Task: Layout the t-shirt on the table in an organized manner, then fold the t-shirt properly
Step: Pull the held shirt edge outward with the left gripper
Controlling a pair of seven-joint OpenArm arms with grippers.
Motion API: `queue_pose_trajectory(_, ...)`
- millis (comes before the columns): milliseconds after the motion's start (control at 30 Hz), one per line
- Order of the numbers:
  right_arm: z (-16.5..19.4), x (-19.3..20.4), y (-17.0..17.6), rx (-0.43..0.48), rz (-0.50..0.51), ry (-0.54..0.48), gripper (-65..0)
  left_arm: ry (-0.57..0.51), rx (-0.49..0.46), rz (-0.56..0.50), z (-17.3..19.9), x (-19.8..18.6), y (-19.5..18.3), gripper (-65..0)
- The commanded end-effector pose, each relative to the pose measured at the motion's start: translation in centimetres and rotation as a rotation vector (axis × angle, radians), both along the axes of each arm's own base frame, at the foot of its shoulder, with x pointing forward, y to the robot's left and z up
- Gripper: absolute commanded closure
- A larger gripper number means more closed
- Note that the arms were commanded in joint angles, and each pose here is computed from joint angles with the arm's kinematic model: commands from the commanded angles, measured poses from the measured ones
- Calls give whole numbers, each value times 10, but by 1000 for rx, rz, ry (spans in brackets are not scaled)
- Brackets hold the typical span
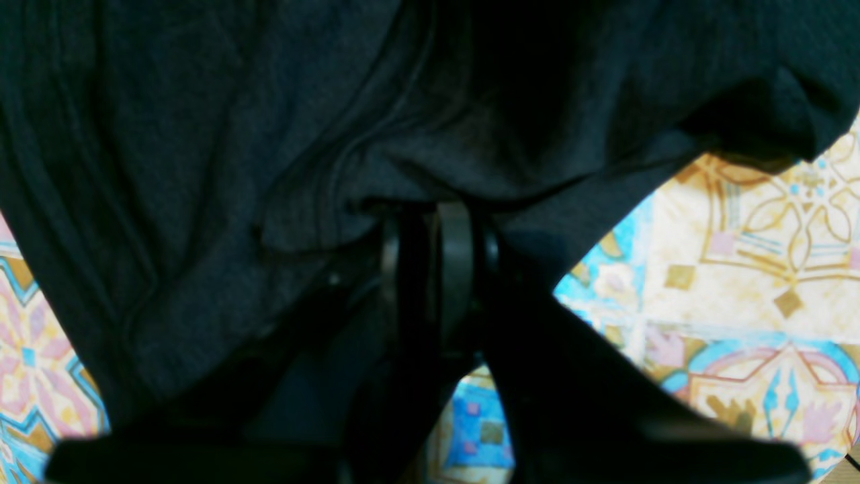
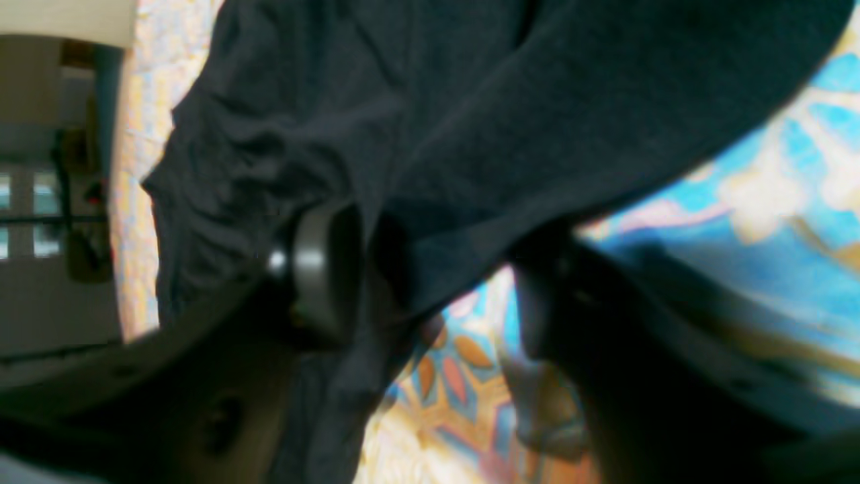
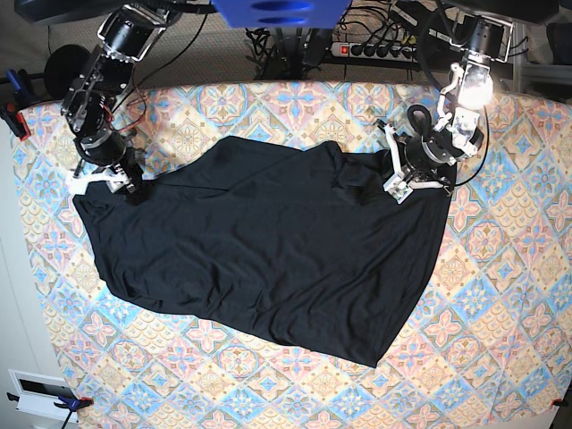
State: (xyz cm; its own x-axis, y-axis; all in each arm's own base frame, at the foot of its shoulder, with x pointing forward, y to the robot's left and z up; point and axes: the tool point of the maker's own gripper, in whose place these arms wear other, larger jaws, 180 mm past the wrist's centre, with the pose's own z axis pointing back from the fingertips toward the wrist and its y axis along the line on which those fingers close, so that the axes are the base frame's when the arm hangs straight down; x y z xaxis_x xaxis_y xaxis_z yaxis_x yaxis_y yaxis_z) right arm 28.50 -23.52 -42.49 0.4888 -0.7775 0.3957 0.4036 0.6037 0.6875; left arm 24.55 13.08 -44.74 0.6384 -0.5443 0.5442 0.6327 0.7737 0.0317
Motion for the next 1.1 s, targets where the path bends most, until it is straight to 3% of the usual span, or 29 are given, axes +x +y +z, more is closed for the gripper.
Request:
queue_pose_trajectory(0, -8, -6, 12, 11, 45, 46, -228, 151, 121, -32, -28, -35, 14, -97)
queue_pose_trajectory(133, -8, -5, 13, 9, 47, 45, -67, 138, 117, -36, -24, -33, 12, -101)
queue_pose_trajectory(300, -8, -5, 13, 9, 49, 45, -74, 85, 129, -50, -3, -23, 8, -112)
queue_pose_trajectory(367, -8, -5, 13, 9, 49, 45, -75, 57, 128, 6, 13, -12, 20, -138)
queue_pose_trajectory(700, -7, -5, 13, 8, 49, 44, -76, 60, -154, 279, 74, 4, 62, -246)
queue_pose_trajectory(900, -8, -5, 13, 7, 48, 45, -76, 185, -408, 584, 66, -29, 126, -246)
queue_pose_trajectory(1067, -8, -5, 15, 7, 54, 47, -75, 295, -504, 754, 45, -71, 165, -247)
